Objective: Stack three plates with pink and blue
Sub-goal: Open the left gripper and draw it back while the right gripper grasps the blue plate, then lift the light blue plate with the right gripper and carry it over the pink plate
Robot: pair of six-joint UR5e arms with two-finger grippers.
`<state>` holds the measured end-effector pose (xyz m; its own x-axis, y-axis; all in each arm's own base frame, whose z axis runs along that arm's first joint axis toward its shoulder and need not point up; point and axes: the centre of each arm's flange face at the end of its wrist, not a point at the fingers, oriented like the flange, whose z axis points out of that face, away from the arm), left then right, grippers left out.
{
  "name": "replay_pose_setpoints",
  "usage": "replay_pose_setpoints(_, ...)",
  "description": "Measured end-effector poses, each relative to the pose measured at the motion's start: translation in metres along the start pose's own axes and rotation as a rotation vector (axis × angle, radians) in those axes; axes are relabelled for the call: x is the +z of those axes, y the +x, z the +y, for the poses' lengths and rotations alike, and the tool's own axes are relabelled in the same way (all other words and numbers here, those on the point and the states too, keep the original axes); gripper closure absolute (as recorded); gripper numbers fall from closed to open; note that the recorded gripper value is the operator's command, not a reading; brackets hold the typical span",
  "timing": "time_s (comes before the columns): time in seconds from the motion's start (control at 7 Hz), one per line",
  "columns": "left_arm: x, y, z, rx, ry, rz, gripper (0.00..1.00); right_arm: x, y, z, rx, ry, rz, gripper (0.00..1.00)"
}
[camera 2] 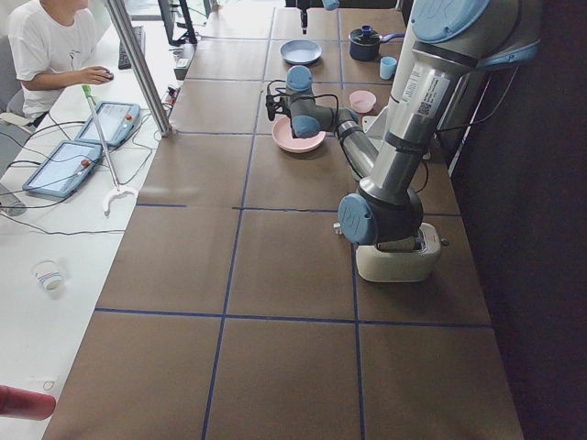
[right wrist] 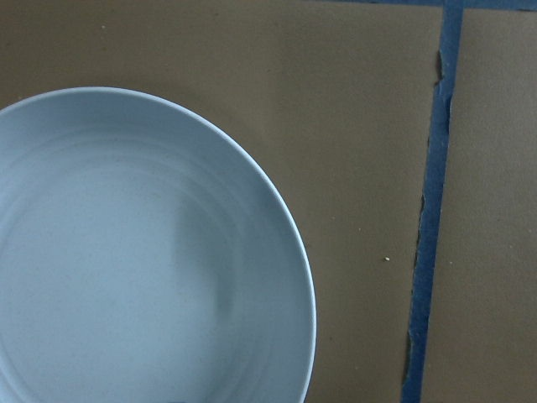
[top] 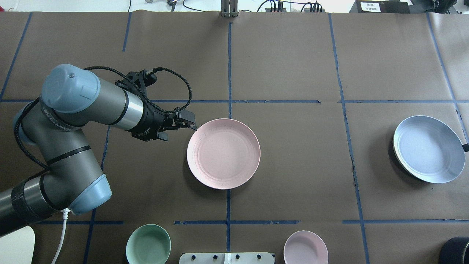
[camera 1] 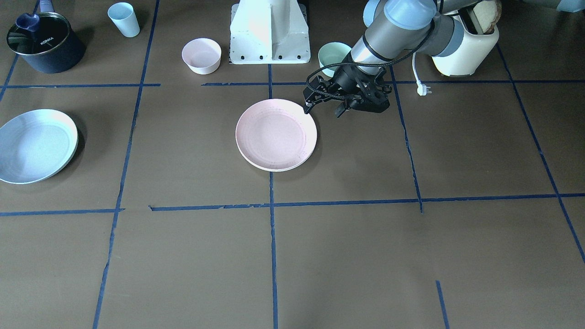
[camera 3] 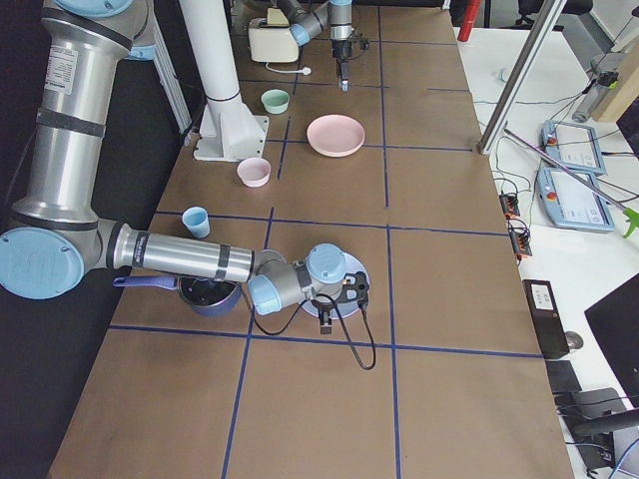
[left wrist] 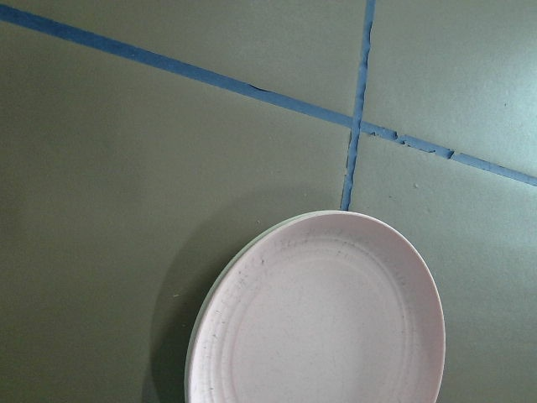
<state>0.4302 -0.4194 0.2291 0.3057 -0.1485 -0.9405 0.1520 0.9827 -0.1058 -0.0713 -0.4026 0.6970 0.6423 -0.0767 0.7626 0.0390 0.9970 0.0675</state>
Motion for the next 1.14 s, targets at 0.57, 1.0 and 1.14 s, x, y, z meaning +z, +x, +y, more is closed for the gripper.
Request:
replay_pose_setpoints(0.57,-0.004,-0.007,0.001,-0.004,0.003,-0.004,0.0,0.038,0.006,-0.007,0.036,0.017,-0.004,0.96)
replay_pose_setpoints(1.0,-0.005,-0.01,0.002,-0.005,0.003,-0.006,0.0,0.038,0.003,-0.011,0.037,0.02,-0.009,1.0)
replay_pose_setpoints(1.14,-0.005,-0.01,0.002,-0.005,0.003,-0.006,0.0,0.037,-0.001,-0.014,0.018,0.029,-0.021,1.0)
